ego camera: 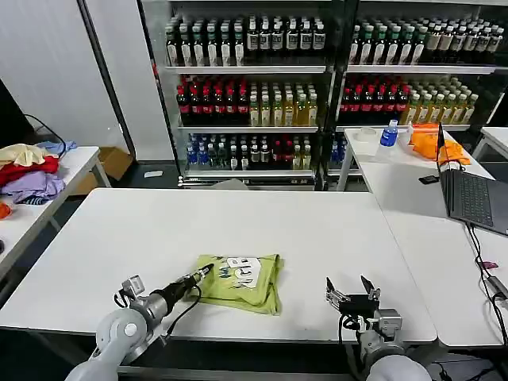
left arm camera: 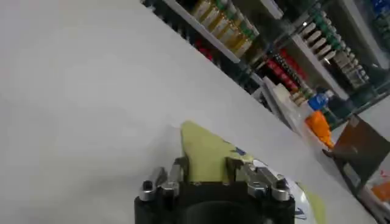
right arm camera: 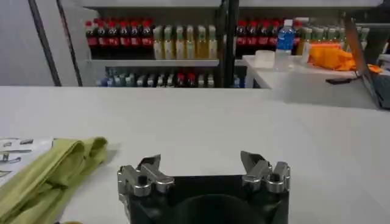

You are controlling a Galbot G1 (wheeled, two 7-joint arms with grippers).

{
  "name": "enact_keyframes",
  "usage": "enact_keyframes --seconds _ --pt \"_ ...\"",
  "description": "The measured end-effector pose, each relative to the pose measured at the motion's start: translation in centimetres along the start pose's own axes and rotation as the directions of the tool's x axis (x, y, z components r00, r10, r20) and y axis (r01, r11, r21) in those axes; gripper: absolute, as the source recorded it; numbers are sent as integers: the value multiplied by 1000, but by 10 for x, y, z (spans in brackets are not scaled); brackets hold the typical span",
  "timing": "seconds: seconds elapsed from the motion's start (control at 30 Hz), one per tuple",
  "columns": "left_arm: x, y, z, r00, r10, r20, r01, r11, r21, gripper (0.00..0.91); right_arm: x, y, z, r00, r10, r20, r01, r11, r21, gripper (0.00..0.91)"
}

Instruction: Fold and organize the clothes.

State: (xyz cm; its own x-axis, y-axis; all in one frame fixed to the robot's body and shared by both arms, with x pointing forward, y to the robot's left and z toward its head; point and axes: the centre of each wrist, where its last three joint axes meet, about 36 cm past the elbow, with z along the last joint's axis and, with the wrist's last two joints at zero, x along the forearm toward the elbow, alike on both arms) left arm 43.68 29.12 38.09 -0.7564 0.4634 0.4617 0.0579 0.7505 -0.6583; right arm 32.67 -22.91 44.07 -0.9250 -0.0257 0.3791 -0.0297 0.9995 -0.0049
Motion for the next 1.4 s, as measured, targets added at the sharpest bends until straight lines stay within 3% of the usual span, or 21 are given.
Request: enact_keyframes --seconds 0.4,0.57,0.67,0.83,0.97,1.07,1.23,1.4 --pt "4 3 0 999 44 12 -45 993 111 20 4 -3 -1 1000 5 3 -5 1000 3 907" --pt "17 6 -18 998 41 53 -48 990 130 20 4 -4 -3 1000 6 7 -6 1000 -1 907" --pt "30 14 -39 996 20 92 -31 992 119 20 3 -5 -5 1000 6 13 -5 1000 -3 907" --pt "69 36 -97 983 -58 177 52 998 41 20 0 -6 -10 1000 0 25 1 1000 -12 907" --pt "111 41 -152 958 -131 256 157 984 -85 20 -2 -4 -14 999 -7 36 8 1000 -26 907" --pt "133 32 -175 942 -165 291 228 954 -197 20 -3 -2 -16 999 -12 39 13 999 -32 907" --pt "135 8 -170 929 -201 312 319 862 -395 20 -3 -2 -14 999 -11 35 12 999 -33 907" --pt "101 -8 -124 921 -241 305 380 727 -572 20 -2 -5 -11 1000 3 28 -3 1000 -24 907"
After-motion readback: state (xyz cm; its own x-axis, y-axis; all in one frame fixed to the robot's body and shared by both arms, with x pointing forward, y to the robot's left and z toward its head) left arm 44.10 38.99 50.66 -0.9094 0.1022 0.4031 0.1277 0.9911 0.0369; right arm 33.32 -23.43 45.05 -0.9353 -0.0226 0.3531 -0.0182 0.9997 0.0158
